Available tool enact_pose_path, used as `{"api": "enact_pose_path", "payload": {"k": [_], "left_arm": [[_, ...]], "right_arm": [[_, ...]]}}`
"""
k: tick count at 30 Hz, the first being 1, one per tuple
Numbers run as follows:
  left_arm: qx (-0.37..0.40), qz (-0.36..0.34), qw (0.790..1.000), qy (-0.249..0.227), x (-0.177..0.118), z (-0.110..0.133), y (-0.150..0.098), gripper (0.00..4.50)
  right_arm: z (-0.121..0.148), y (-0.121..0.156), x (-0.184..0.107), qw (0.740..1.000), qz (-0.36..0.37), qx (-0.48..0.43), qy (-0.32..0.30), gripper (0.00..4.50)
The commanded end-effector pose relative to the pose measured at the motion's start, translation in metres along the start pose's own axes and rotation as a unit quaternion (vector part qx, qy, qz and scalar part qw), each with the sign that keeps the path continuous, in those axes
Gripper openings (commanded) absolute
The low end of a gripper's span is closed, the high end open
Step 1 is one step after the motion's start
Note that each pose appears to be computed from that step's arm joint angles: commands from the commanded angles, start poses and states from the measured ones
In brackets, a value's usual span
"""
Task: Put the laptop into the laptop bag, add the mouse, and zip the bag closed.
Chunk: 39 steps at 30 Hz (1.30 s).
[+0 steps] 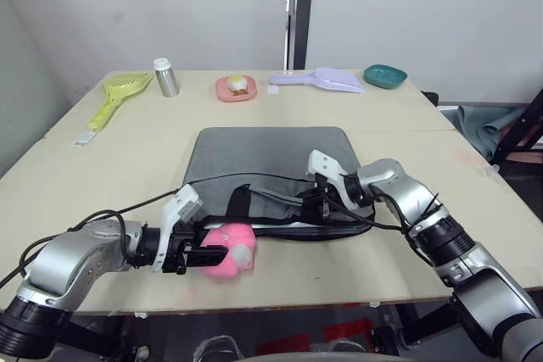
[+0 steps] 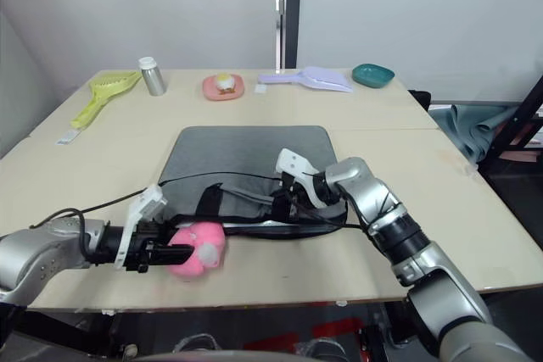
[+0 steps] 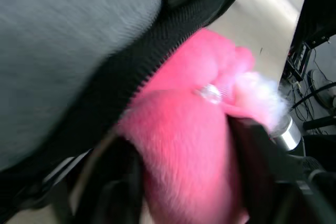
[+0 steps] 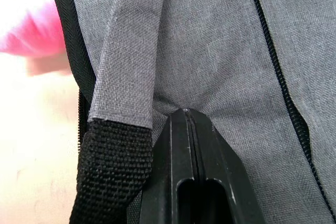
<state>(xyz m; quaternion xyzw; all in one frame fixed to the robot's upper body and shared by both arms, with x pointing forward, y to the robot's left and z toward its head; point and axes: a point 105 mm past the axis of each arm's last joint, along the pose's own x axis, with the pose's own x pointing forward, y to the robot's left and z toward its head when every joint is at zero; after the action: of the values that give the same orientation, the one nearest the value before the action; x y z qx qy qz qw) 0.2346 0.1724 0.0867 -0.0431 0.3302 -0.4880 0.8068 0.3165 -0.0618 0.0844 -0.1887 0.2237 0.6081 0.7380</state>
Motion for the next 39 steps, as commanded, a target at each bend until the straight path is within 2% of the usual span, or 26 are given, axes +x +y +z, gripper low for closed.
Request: {"api": "enact_pose_path", "payload": {"k": [1, 2, 5, 8, 10, 14, 18, 22, 26, 31, 34, 36, 39], "left_arm": [[0.032, -0.034, 0.997, -0.063, -0.02, 0.031, -0.011, 4.07], [0.029, -0.047, 0.996, -0.074, -0.028, 0.035, -0.015, 4.4], [0.008, -0.089, 0.99, -0.112, -0.055, 0.046, -0.028, 4.4], [-0.009, -0.102, 0.985, -0.138, -0.076, 0.051, -0.033, 4.4], [-0.027, -0.099, 0.982, -0.158, -0.09, 0.051, -0.032, 4.4], [-0.061, -0.059, 0.979, -0.186, -0.107, 0.044, -0.014, 4.4], [-0.104, 0.013, 0.975, -0.197, -0.11, 0.037, 0.019, 4.4], [-0.147, 0.028, 0.969, -0.196, -0.103, 0.027, 0.037, 4.4], [-0.17, 0.019, 0.967, -0.189, -0.095, 0.022, 0.044, 4.4], [-0.222, 0.022, 0.96, -0.169, -0.073, 0.011, 0.061, 4.4], [-0.25, 0.022, 0.956, -0.15, -0.054, 0.005, 0.07, 3.58], [-0.256, 0.025, 0.958, -0.126, -0.043, -0.003, 0.073, 2.87], [-0.261, 0.033, 0.957, -0.121, -0.036, -0.006, 0.079, 1.75]], "right_arm": [[-0.033, 0.01, 0.006, 0.997, 0.024, 0.066, 0.038, 0.0], [-0.026, 0.009, 0.002, 0.998, 0.025, 0.06, 0.025, 0.0], [-0.004, 0.007, -0.016, 0.999, 0.025, 0.041, -0.012, 0.0], [0.013, 0.008, -0.036, 0.999, 0.023, 0.022, -0.039, 0.0], [0.024, 0.01, -0.052, 0.998, 0.018, 0.008, -0.059, 0.0], [0.04, 0.019, -0.081, 0.996, 0.005, -0.022, -0.083, 0.0], [0.043, 0.024, -0.107, 0.995, -0.034, -0.046, -0.081, 0.0], [0.048, 0.043, -0.13, 0.993, -0.046, -0.052, -0.095, 0.0], [0.044, 0.052, -0.137, 0.993, -0.056, -0.042, -0.095, 0.0], [0.034, 0.045, -0.131, 0.992, -0.082, -0.015, -0.099, 0.0], [0.032, 0.041, -0.129, 0.991, -0.089, -0.009, -0.1, 0.0], [0.032, 0.04, -0.13, 0.99, -0.094, -0.01, -0.101, 0.0], [0.034, 0.04, -0.132, 0.99, -0.095, -0.013, -0.102, 0.0]]}}
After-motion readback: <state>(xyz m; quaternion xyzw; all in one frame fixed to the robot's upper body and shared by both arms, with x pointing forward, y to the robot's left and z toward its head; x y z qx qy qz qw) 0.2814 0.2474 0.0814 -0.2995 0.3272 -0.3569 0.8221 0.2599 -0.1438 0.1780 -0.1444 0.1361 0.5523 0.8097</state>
